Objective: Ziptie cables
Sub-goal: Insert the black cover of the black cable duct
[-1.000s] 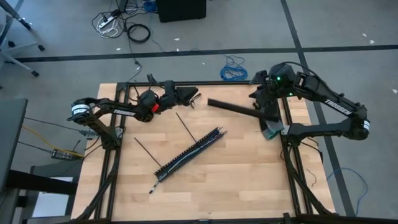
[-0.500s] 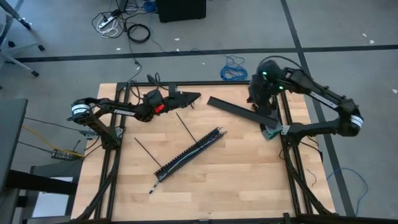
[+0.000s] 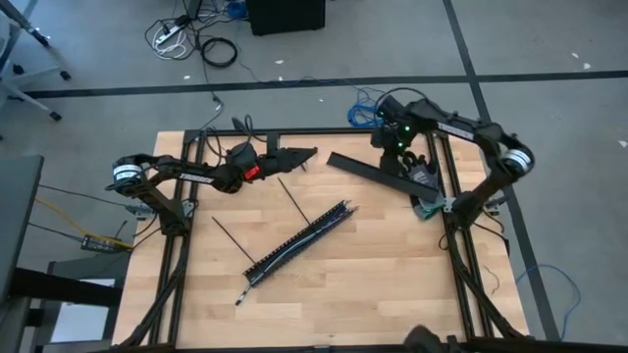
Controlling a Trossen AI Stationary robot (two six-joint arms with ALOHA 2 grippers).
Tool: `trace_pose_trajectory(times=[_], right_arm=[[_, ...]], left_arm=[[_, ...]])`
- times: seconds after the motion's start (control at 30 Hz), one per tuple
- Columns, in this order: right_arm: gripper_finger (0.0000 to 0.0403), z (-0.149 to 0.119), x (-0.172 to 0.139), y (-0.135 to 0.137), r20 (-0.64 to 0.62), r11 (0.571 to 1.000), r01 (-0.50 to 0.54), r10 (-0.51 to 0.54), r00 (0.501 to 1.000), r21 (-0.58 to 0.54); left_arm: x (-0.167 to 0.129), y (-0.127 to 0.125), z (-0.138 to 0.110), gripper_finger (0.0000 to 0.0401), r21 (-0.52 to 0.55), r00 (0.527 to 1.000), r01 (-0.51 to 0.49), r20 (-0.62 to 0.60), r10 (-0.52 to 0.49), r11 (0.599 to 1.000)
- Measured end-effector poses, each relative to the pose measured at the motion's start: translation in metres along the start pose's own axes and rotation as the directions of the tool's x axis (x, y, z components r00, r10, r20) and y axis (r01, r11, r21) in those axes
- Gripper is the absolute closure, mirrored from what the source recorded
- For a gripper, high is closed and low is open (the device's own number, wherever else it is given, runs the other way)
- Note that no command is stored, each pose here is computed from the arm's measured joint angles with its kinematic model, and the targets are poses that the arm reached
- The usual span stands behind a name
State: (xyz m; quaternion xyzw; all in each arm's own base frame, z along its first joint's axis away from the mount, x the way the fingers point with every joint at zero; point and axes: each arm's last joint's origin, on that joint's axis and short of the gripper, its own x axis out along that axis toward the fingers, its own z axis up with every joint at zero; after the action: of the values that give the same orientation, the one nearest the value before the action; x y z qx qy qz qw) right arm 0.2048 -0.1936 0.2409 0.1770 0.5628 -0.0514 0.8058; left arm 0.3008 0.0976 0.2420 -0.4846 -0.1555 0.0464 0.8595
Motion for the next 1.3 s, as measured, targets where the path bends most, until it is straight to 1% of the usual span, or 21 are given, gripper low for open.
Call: trace_pose_trajectory(times=[0.1, 0.17, 0.27, 0.37, 0.5, 0.63, 0.7, 0.77, 0.83, 0.9, 0.97, 1.03, 1.07, 1.1, 1.17, 1.23, 1.3], right_arm=[[0.0135, -0.003, 0.014, -0.020, -0.046, 0.998, 0.001, 0.002, 0.999, 0.064], [0.0125, -0.005, 0.020, -0.032, -0.054, 0.994, -0.013, 0.019, 0.998, 0.105], [0.0118, -0.009, 0.024, -0.048, -0.033, 0.989, -0.018, 0.024, 0.999, 0.149], [0.0119, -0.015, 0.030, -0.059, -0.033, 0.978, -0.059, 0.067, 0.997, 0.198], [0.0123, -0.026, 0.045, -0.064, -0.083, 0.973, -0.058, 0.078, 0.993, 0.224], [0.0124, -0.040, 0.068, -0.064, -0.142, 0.961, -0.084, 0.125, 0.982, 0.262], [0.0124, -0.048, 0.078, -0.061, -0.168, 0.952, -0.111, 0.163, 0.972, 0.286], [0.0128, -0.053, 0.086, -0.056, -0.166, 0.942, -0.152, 0.208, 0.964, 0.298], [0.0149, -0.056, 0.092, -0.046, -0.175, 0.938, -0.190, 0.247, 0.953, 0.288], [0.0192, -0.057, 0.095, -0.036, -0.206, 0.939, -0.210, 0.270, 0.940, 0.273], [0.0261, -0.055, 0.096, -0.028, -0.242, 0.946, -0.205, 0.266, 0.933, 0.249], [0.0348, -0.055, 0.097, -0.019, -0.276, 0.946, -0.214, 0.279, 0.920, 0.242], [0.0375, -0.055, 0.097, -0.016, -0.283, 0.946, -0.219, 0.283, 0.916, 0.239], [0.0385, -0.054, 0.097, -0.013, -0.288, 0.947, -0.220, 0.284, 0.915, 0.235], [0.0392, -0.052, 0.095, -0.007, -0.294, 0.946, -0.219, 0.286, 0.912, 0.241], [0.0395, -0.051, 0.092, 0.000, -0.310, 0.949, -0.214, 0.280, 0.909, 0.230], [0.0396, -0.049, 0.083, 0.008, -0.310, 0.956, -0.195, 0.257, 0.915, 0.217]], left_arm=[[0.000, -0.002, -0.003, 0.0215, 0.013, 1.000, 0.008, -0.008, -0.008, 1.000], [0.000, -0.004, -0.005, 0.0215, 0.019, 1.000, 0.021, -0.016, -0.021, 1.000], [0.000, -0.006, -0.006, 0.0215, 0.021, 0.999, 0.033, -0.013, -0.032, 0.999], [0.001, -0.006, -0.007, 0.0215, 0.034, 0.999, 0.036, -0.016, -0.036, 0.999], [0.000, -0.007, -0.007, 0.0215, 0.047, 0.999, 0.043, -0.014, -0.043, 0.998], [0.000, -0.007, -0.007, 0.0215, 0.072, 0.999, 0.043, -0.013, -0.043, 0.996], [0.000, -0.007, -0.007, 0.0215, 0.085, 0.999, 0.044, -0.015, -0.043, 0.995], [0.000, -0.007, -0.007, 0.0215, 0.097, 0.999, 0.051, -0.024, -0.049, 0.994], [0.000, -0.007, -0.007, 0.0215, 0.107, 0.998, 0.054, -0.028, -0.051, 0.993], [0.000, -0.007, -0.007, 0.0215, 0.132, 0.998, 0.058, -0.037, -0.054, 0.990], [0.000, -0.007, -0.007, 0.0215, 0.152, 0.997, 0.063, -0.042, -0.057, 0.986], [0.000, -0.007, -0.008, 0.0215, 0.169, 0.997, 0.063, -0.043, -0.056, 0.984], [0.000, -0.007, -0.008, 0.0215, 0.172, 0.998, 0.063, -0.043, -0.056, 0.983], [0.000, -0.007, -0.007, 0.0215, 0.173, 0.998, 0.063, -0.041, -0.057, 0.983], [0.000, -0.007, -0.007, 0.0215, 0.173, 0.998, 0.064, -0.039, -0.058, 0.983], [0.000, -0.007, -0.007, 0.0215, 0.173, 0.998, 0.064, -0.040, -0.058, 0.983], [0.000, -0.007, -0.007, 0.0215, 0.173, 0.997, 0.065, -0.039, -0.059, 0.983]])
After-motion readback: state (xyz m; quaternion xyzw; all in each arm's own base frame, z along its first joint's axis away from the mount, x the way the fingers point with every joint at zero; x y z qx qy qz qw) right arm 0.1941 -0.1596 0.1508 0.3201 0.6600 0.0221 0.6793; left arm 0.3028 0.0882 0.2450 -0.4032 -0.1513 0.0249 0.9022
